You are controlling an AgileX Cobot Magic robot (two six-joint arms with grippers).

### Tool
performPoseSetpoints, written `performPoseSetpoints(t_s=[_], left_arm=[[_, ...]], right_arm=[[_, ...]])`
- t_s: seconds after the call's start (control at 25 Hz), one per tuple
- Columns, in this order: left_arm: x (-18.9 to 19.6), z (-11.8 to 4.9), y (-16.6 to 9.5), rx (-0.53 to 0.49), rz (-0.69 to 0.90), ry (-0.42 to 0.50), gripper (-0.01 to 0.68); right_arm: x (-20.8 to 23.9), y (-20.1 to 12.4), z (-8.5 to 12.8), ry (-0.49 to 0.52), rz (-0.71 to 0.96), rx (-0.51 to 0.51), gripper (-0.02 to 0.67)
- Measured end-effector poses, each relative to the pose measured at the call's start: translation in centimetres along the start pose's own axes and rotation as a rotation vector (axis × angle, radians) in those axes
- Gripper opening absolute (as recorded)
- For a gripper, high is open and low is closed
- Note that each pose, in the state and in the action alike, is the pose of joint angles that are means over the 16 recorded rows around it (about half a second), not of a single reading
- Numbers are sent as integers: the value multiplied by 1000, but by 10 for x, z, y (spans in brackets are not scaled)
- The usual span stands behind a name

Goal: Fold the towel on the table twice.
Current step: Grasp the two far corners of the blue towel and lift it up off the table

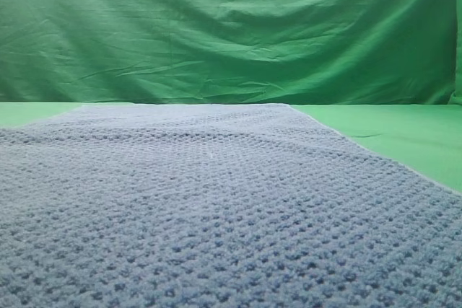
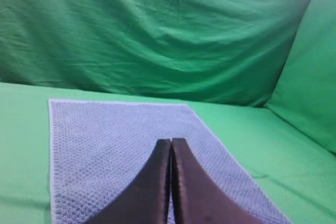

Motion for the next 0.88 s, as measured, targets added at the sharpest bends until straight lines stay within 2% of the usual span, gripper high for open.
performPoseSetpoints(t_s=[0.28, 0.56, 0.88], left_arm=[[-15, -2, -1, -32, 111, -8, 0], [-21, -3, 0, -29, 160, -9, 0], [-44, 4, 4, -44, 317, 49, 0]], right_arm=[[-27, 11, 8, 35, 213, 54, 0], [-43, 15, 9, 52, 324, 110, 0], [-68, 23, 9, 63, 484, 196, 0]])
Point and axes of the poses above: a point on each arm's last joint axis where the gripper is mounted, x pointing back along that axis away from the gripper, z along the wrist's bending axis when the last joint is at zero, y = z × x, the point moved 7 cm from there along -x, pointing out along that axis toward the gripper
